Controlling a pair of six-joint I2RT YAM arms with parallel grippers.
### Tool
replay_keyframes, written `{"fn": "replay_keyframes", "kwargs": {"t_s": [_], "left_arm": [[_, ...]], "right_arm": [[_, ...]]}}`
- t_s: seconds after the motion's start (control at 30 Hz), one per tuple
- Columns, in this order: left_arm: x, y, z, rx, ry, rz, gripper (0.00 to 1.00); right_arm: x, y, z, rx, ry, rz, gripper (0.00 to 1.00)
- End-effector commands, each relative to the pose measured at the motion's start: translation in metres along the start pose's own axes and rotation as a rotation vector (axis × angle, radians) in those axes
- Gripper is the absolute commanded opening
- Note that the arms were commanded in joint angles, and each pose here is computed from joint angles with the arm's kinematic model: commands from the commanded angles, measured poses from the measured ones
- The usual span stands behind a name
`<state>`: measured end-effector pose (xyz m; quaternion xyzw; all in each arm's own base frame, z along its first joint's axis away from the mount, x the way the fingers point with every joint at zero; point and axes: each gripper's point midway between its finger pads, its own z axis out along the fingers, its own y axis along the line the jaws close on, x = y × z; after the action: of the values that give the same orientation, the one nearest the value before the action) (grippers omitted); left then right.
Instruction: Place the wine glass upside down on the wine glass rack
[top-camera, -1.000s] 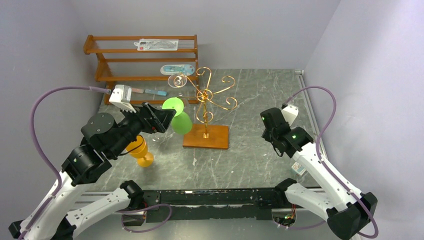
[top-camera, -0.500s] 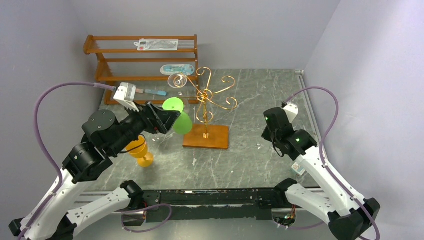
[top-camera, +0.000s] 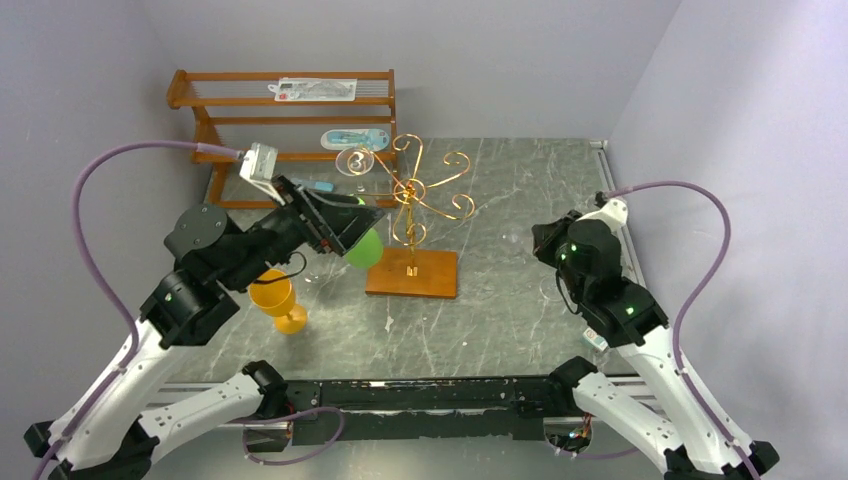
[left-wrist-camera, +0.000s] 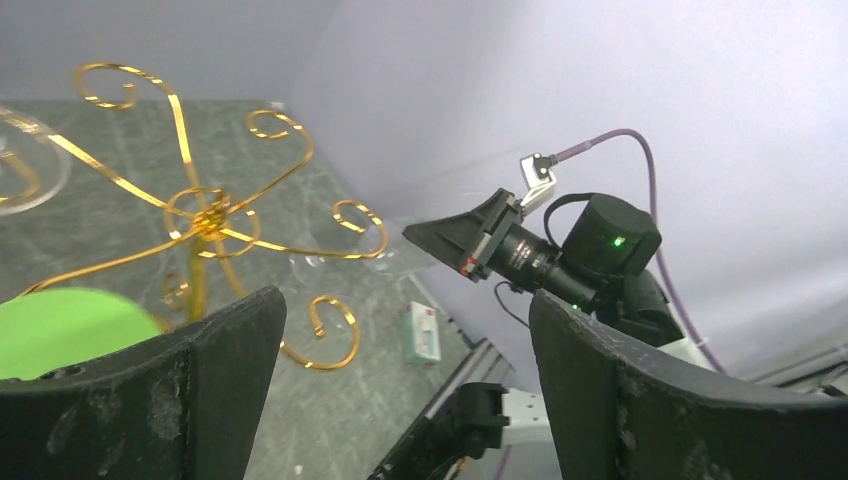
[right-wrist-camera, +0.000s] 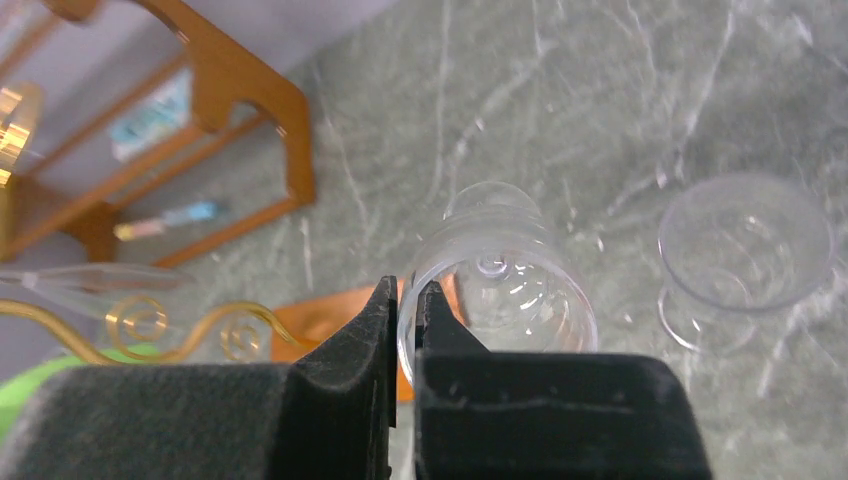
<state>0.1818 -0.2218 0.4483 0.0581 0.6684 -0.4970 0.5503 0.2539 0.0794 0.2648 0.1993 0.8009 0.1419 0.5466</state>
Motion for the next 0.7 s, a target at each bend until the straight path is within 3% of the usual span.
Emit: {"fn": "replay_keyframes", "kwargs": {"t_s": [0.0,0.3,0.47,0.67], "left_arm": [[-0.016,-0.041,0.019,0.169,0.002,-0.067,0.96],[-0.014,-0.061,0.065,0.264,0.038,-0.231,0.95],[-0.014,-0.087,0.09,0.254,0.007,-0.329,0.96],[-0.003,-0.108,0.118,0.284,-0.031,-0.421,0.96]], "right_arm": [[-0.069,0.021,-0.018,-0.074,-0.241,0.122,0.0],[-0.144,0.042,-0.068,-0.26,-0.524,0.323,0.0],[-0.175,0.069,-0.112,-0.507,-0.649,0.365,0.0],[-0.194,0.09,-0.154,-0.713,-0.714,0.392,0.0]]}}
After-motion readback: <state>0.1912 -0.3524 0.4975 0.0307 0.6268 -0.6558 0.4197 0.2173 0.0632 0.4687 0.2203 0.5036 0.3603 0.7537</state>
